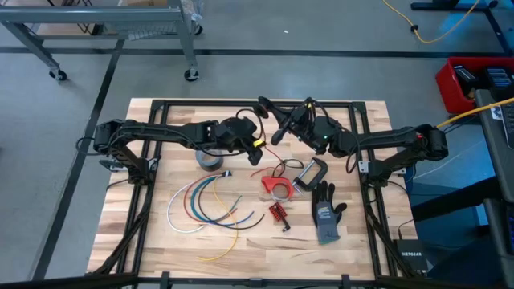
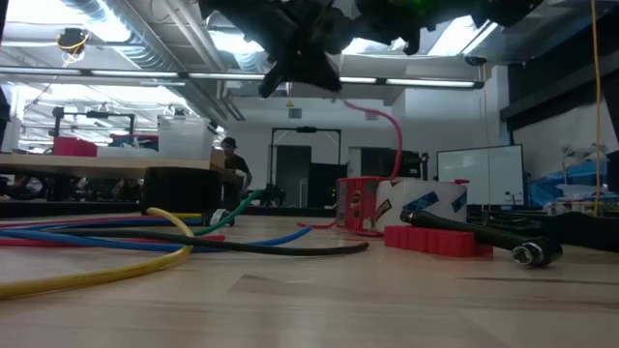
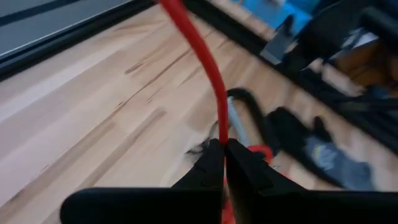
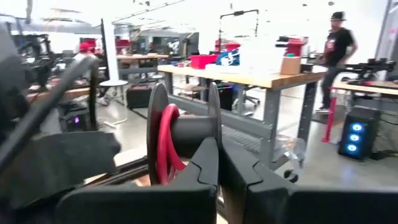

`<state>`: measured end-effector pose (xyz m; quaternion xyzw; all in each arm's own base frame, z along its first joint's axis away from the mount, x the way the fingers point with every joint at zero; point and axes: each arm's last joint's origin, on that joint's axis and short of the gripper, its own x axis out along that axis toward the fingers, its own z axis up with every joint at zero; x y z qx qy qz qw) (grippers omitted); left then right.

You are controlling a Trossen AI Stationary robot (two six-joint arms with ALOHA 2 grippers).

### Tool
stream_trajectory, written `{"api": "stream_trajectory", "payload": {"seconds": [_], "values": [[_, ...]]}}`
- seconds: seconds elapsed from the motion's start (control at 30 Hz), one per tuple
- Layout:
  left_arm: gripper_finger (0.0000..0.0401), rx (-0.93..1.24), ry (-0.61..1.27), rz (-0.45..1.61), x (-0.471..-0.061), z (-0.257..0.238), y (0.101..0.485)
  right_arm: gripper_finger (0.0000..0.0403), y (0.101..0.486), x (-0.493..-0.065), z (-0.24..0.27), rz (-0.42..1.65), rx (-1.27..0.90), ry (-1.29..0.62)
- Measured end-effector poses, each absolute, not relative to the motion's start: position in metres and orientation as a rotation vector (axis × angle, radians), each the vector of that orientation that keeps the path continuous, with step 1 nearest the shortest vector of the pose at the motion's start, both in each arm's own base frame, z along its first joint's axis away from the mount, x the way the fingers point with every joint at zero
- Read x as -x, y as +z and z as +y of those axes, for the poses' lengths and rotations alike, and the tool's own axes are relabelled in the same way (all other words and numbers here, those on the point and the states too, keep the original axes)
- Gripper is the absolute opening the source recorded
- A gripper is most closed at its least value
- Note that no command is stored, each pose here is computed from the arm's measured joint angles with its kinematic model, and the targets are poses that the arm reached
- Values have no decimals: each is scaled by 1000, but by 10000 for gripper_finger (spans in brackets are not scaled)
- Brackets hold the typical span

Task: Coil cords
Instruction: Coil the red wire onto the spool

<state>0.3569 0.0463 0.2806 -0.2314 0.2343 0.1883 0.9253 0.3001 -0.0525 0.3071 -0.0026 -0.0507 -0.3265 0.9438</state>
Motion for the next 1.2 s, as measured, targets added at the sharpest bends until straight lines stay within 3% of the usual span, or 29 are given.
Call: {"api": "stream_trajectory", "payload": {"seconds": [0.43, 0.67, 1.2], "values": [[0, 551, 153, 431, -363, 46, 294, 3, 304, -303, -52, 25, 80, -655], [0, 496, 133, 407, -365, 46, 311, 3, 295, -302, -52, 121, 103, -650], [0, 492, 167, 422, -363, 59, 311, 3, 280, -301, -50, 273, 124, -544]]}}
